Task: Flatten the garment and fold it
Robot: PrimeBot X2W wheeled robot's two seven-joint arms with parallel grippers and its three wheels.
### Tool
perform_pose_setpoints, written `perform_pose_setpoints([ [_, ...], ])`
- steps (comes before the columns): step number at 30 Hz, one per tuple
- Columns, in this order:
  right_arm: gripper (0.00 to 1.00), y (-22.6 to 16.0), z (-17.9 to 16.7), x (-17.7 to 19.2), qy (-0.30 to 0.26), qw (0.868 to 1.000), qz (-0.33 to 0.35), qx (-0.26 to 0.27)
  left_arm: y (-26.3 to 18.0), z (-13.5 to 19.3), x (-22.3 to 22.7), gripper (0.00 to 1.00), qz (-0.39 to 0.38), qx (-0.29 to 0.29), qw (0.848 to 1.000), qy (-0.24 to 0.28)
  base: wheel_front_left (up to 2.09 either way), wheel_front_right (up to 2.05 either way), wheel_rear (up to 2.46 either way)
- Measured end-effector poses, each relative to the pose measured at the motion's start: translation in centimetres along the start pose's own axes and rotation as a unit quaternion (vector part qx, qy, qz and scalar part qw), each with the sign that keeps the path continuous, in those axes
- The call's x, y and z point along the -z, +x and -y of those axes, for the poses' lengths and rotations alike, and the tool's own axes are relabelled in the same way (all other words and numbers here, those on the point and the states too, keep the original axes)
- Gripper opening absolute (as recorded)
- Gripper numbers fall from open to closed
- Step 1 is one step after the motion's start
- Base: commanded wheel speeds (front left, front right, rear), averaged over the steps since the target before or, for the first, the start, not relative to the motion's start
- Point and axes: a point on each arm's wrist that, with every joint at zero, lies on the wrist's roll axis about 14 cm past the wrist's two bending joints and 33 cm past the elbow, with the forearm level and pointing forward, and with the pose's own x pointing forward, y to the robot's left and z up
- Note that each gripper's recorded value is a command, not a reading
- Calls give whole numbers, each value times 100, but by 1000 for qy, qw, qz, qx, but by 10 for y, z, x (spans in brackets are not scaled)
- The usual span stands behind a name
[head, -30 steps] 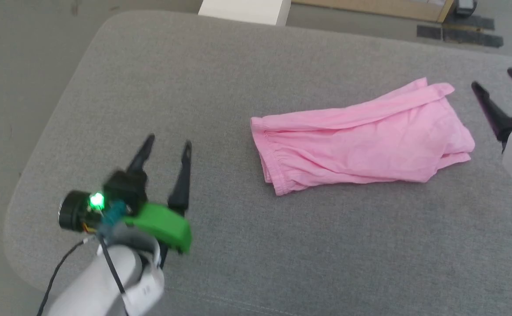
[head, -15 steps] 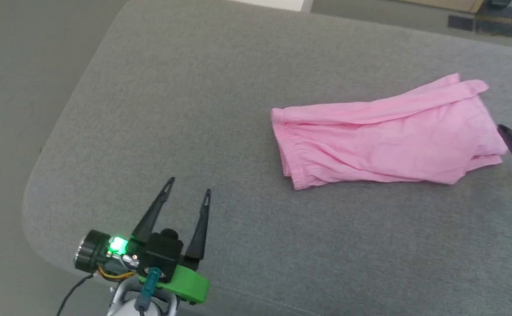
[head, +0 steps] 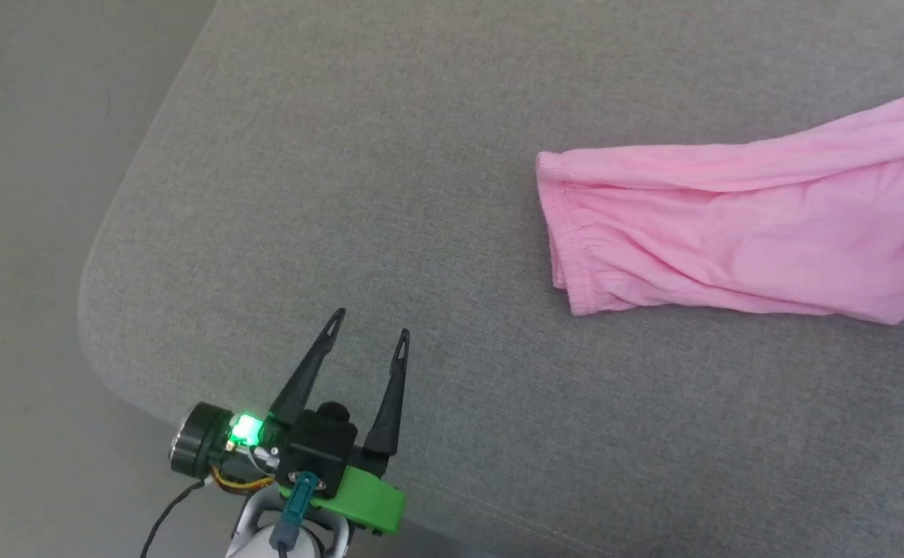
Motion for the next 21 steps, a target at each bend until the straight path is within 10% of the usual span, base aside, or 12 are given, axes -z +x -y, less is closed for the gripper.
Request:
perform_pose_setpoints([
  [6, 100, 13, -15, 6, -18, 999, -33, -20, 3, -10, 8, 100, -12, -16, 1000, 3, 0, 0, 0],
  [7, 32, 13, -16, 6, -20, 999, -34, -24, 3, -11, 8, 100, -13, -17, 1000, 4, 0, 0, 0],
  [8, 0, 13, -17, 6, -22, 999, -34, -26, 4, -12, 9, 100, -14, -18, 1000, 3, 0, 0, 0],
  [21, 0, -17, -28, 3, -34, 998, 26, -39, 3, -7, -3, 100, 9, -6, 1000, -1, 0, 0, 0],
])
